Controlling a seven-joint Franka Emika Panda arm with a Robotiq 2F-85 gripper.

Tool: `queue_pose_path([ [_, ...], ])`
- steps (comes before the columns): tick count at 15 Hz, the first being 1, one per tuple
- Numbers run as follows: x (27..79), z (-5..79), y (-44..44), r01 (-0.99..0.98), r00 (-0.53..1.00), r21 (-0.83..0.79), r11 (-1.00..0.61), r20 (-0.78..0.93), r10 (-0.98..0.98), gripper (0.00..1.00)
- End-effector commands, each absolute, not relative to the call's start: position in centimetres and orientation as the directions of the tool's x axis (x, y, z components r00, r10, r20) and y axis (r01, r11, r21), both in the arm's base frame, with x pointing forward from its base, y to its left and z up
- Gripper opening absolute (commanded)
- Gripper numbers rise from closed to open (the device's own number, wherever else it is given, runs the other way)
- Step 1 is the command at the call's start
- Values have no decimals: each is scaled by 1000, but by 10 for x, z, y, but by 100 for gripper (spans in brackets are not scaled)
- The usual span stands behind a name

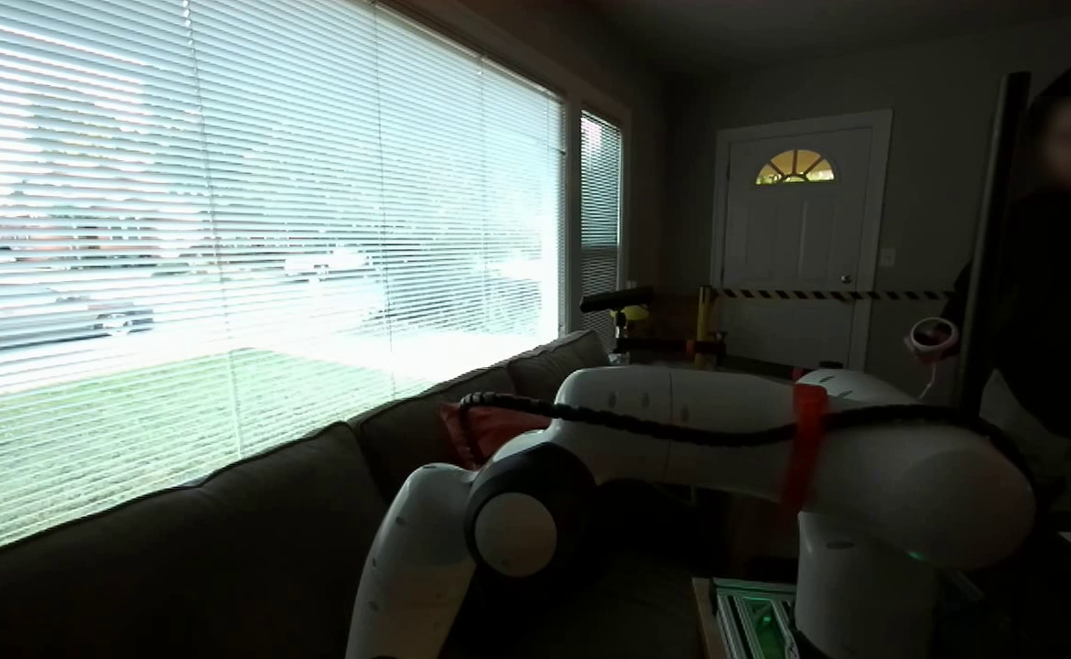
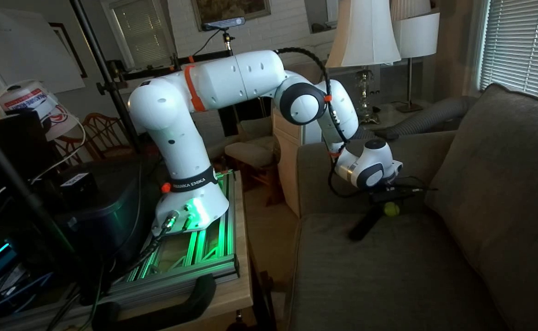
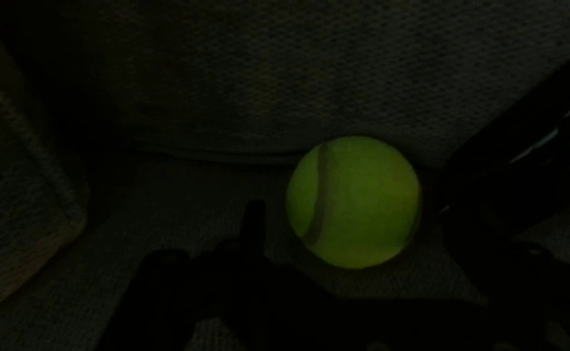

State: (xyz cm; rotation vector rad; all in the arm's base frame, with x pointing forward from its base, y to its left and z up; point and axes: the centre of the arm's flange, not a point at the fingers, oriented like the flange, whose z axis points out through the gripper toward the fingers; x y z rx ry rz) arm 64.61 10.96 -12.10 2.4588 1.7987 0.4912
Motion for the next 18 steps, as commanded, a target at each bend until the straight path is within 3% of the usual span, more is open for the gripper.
queue_pose_path([
  [1, 649, -147, 112, 920, 258, 245, -306, 210, 943, 70],
  [5, 648, -147, 113, 921, 250, 250, -298, 207, 946, 38],
  [11, 649, -137, 115, 926, 245, 241, -290, 198, 949, 36],
  [18, 661, -18, 108, 958, 151, 218, -186, 165, 975, 36],
])
